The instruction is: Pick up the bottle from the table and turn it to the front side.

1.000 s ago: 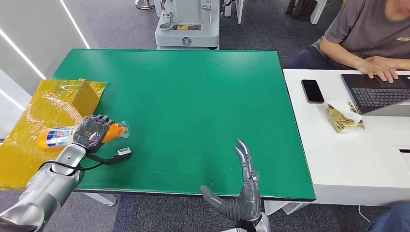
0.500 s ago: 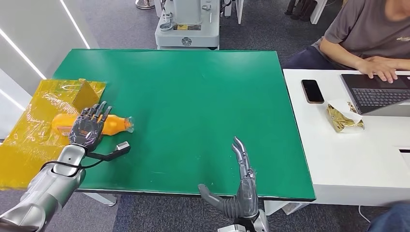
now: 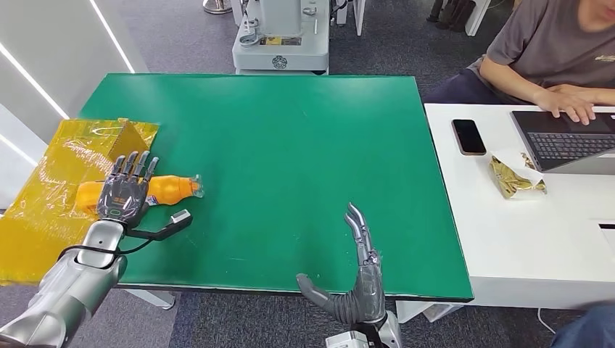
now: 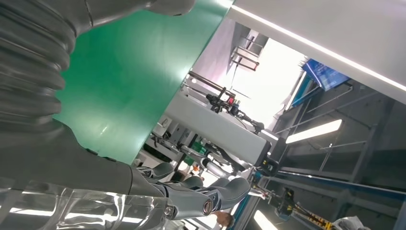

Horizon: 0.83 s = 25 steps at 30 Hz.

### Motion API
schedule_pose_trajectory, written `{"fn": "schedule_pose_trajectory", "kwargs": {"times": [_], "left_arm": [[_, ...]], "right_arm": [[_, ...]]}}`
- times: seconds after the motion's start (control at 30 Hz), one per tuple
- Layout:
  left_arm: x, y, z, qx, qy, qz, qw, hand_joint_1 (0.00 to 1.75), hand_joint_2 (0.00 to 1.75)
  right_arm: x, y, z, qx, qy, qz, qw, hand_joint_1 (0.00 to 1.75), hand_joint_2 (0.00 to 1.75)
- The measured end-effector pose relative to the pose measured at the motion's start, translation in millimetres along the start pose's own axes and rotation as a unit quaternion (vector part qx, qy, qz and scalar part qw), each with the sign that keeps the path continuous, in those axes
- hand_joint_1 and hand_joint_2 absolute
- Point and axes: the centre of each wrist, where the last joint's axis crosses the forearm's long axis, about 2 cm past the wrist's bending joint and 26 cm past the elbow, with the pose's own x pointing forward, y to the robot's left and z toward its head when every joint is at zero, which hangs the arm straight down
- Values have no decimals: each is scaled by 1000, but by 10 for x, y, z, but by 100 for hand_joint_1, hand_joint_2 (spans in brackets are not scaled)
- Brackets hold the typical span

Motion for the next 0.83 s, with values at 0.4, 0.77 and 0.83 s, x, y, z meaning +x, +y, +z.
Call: {"fn": "schedule_pose_trajectory", "kwargs": {"times": [0.4, 0.77, 0.83], "left_arm": [[-98, 1116, -277, 330, -68, 100, 936, 0, 175], [-303, 1475, -115, 550, 159, 359, 737, 0, 175], [-216, 1446, -136, 557, 176, 421, 694, 0, 175]], "right_arm": [[-25, 7, -46, -1, 0, -6, 1000, 0, 175], [-64, 6, -103, -2, 1, -15, 1000, 0, 175], [-67, 6, -112, -3, 1, -17, 1000, 0, 175]]}}
